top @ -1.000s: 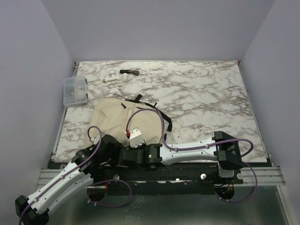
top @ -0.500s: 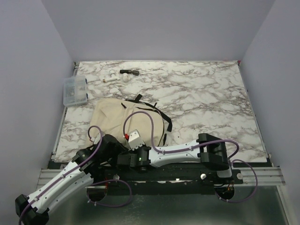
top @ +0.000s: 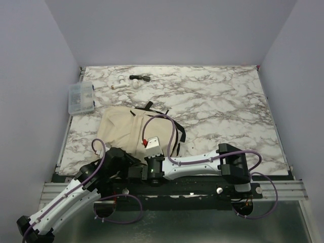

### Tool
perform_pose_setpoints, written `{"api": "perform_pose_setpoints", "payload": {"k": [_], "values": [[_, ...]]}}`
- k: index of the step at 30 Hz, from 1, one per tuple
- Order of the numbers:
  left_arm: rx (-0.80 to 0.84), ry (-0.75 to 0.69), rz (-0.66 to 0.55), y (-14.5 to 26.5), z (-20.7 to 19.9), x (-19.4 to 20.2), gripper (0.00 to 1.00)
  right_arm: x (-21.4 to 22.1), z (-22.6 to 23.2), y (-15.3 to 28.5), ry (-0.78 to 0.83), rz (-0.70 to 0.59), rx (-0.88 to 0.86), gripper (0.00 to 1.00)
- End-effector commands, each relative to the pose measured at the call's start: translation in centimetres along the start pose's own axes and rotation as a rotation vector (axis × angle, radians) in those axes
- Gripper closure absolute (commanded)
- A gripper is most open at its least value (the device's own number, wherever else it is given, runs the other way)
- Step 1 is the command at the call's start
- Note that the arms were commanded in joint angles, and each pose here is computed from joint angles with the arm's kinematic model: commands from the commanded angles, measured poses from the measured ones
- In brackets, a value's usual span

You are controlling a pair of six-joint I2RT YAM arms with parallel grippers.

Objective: Pack the student bag
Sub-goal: Zip the student bag at the center of the board.

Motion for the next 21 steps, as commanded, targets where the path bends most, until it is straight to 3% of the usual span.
{"api": "perform_pose_setpoints", "payload": {"k": [1,6,8,12,15,17,18,21], "values": [[0.045,-0.014,-0.048,-0.4,-0.4,-0.7,0.4,-1.2,-2.1,1.2,-0.078,-0.032,0.052,1.0],[0.186,-0.225,0.056,1.3,-1.9,0.6,0.33,-1.0,-0.9,1.3,-0.136,-0.017,-0.15,1.0],[0.23,-0.238,0.138,2.3,-2.2,1.6,0.33,-1.2,-1.0,1.5,-0.164,-0.016,-0.22,1.0],[0.184,-0.008,0.346,3.8,-2.0,3.8,0.34,-1.7,-1.1,1.8,-0.2,-0.042,-0.313,1.0],[0.058,0.218,0.453,3.3,-1.3,4.8,0.46,-1.8,-0.7,2.0,-0.202,-0.049,-0.365,1.0],[0.021,0.298,0.456,3.2,-1.4,4.8,0.52,-1.6,-0.4,2.1,-0.2,-0.05,-0.398,1.0],[0.017,0.321,0.431,3.0,-1.6,4.6,0.5,-1.5,-0.3,2.0,-0.206,-0.054,-0.406,1.0],[-0.037,0.398,0.365,2.1,-1.6,4.0,0.34,-1.4,-0.4,1.9,-0.212,-0.075,-0.423,1.0]]}}
Point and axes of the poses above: each gripper's point midway between its finger pads, its own y axis back along the fingers, its own z axis along the line the jaws close on, x = y × z, the point moved 5 cm from there along y, back along the fingers, and after that the axes turned 8 degrees about y, right-handed, at the moved point
